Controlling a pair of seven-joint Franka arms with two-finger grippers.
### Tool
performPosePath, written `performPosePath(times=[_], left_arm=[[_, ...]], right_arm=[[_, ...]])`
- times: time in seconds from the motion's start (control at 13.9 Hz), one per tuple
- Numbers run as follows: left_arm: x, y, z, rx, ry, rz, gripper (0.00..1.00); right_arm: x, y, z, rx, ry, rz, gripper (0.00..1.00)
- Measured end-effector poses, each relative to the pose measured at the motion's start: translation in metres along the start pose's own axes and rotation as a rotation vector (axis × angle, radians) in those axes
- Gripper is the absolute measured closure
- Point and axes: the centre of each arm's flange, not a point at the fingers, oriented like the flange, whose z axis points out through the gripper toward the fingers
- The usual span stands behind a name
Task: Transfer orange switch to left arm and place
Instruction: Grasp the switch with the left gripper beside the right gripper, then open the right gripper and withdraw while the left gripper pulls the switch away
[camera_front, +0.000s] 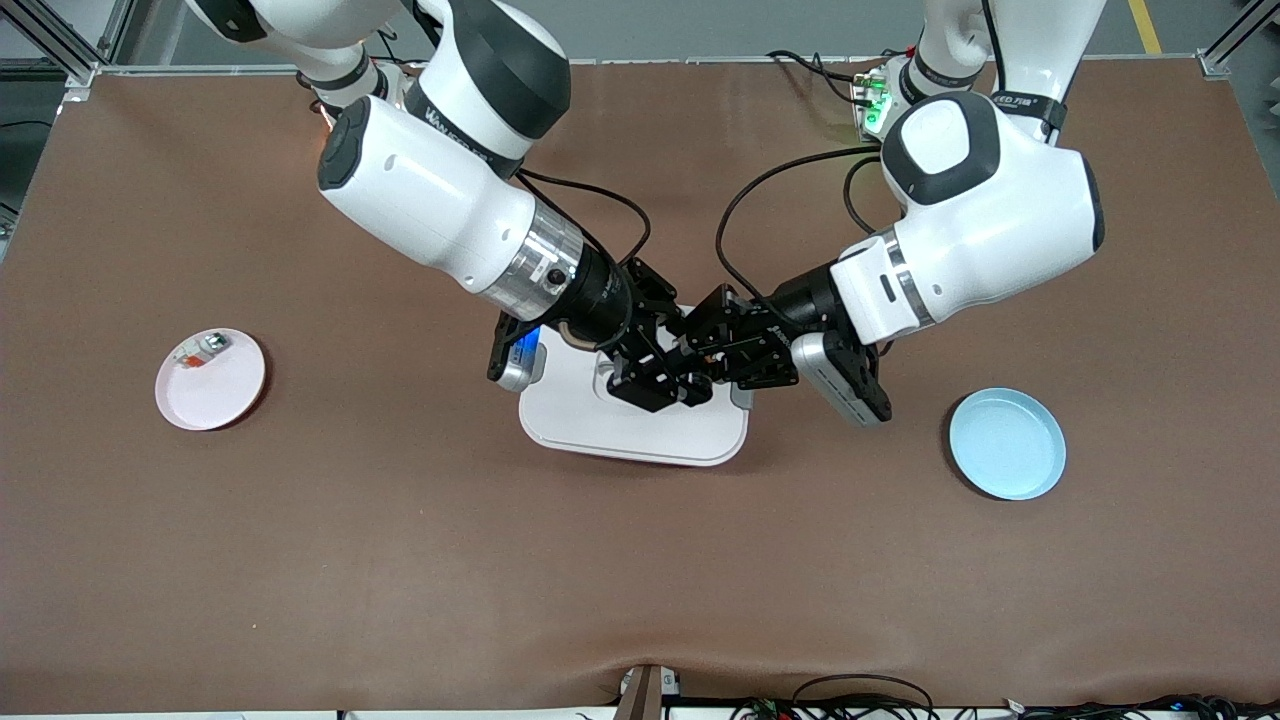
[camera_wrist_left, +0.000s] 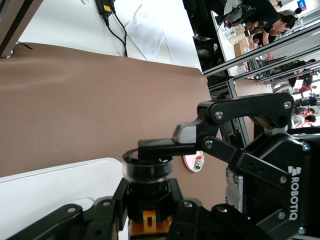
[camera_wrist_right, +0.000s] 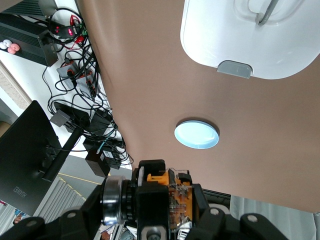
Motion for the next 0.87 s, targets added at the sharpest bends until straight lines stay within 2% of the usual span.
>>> performPosePath(times=[0.14,0.22,0.43,0.87], left_arm=[[0.001,-0.008,0.002,0.006,-0.002,0.001,0.65],[0.001,-0.011,0.004,0.008,-0.004,0.002,0.65],[0.001,-0.012,0.004,0.009,-0.005,0.002,0.65],[0.006,-0.021,-0.008,0.011,-0.009,-0.008,0.65]], right_arm=[[-0.004,-0.002,-0.006,0.009,-0.007,0.008,0.02],[-0.005,-0.003,-0.008,0.012,-0.009,0.008,0.00],[0.002,-0.006,-0.011,-0.007,0.006,0.006,0.00],[0.056,-0.030,-0.045,-0.150,0.082,-0.120,0.00]])
